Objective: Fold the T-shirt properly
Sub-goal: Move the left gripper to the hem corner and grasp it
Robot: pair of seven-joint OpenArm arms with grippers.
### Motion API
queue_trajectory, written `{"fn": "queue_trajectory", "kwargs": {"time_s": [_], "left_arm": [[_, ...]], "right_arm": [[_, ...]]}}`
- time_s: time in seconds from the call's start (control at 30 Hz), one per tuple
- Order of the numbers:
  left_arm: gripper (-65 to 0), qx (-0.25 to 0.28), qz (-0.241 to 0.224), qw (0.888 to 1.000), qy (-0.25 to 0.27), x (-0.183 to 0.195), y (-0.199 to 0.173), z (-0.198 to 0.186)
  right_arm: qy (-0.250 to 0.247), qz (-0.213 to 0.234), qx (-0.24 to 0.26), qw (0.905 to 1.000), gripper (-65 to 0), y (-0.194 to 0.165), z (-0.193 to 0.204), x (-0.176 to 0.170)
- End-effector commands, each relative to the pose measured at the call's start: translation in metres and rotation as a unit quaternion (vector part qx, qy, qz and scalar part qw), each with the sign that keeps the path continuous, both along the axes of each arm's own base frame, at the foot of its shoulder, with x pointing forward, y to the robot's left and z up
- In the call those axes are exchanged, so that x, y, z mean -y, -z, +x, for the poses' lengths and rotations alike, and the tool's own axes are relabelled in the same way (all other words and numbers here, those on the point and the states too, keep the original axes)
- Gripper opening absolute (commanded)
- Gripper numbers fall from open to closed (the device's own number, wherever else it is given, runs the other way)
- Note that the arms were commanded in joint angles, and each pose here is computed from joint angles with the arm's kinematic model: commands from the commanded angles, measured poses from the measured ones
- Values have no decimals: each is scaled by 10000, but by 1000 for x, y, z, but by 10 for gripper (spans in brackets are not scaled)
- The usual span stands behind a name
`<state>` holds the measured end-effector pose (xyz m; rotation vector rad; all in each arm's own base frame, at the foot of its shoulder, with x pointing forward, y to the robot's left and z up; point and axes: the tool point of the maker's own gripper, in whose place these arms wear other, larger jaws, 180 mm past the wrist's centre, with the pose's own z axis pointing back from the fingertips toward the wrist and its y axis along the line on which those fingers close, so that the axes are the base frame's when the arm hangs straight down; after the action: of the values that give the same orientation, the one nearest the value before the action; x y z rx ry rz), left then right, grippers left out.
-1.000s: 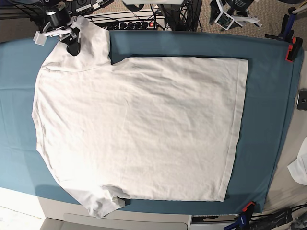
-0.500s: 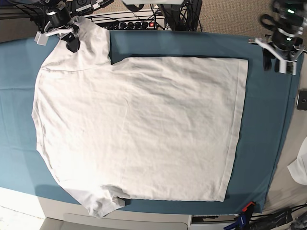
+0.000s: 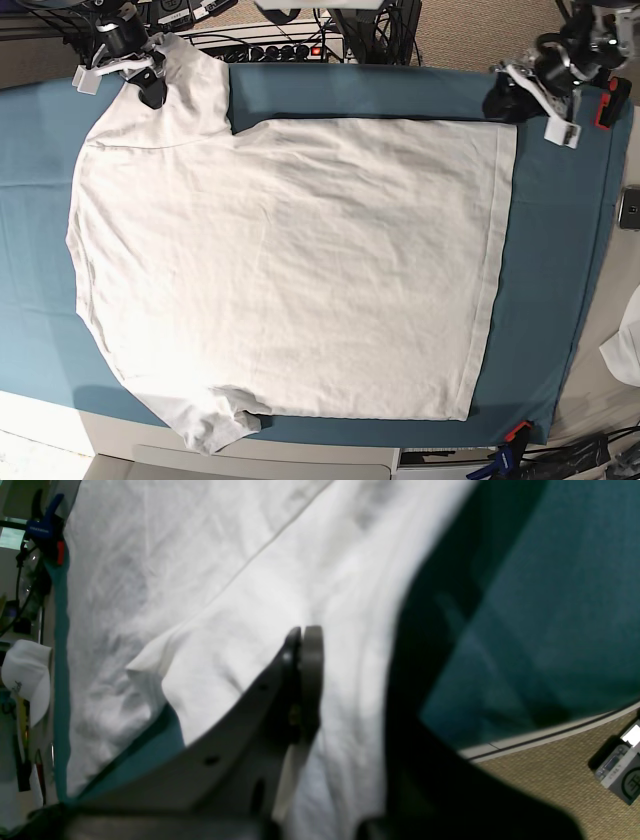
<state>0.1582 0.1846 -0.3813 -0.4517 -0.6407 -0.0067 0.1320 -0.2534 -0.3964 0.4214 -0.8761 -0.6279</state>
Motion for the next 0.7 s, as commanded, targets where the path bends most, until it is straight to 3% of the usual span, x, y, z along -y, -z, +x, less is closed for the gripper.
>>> {"fn": "queue_trajectory", "kwargs": {"time_s": [0.0, 0.2, 0.67], "left_arm": [[-357, 180, 46, 9998, -21, -1, -7, 8], [-357, 297, 262, 9992, -66, -7, -7, 22], [-357, -100, 98, 9982, -578, -31, 32, 37]], "right_arm": [[-73, -64, -89, 9999, -650, 0, -4, 1], [-72, -65, -86, 9999, -650, 0, -4, 1], [-76, -65, -89, 9999, -650, 0, -4, 1]]}}
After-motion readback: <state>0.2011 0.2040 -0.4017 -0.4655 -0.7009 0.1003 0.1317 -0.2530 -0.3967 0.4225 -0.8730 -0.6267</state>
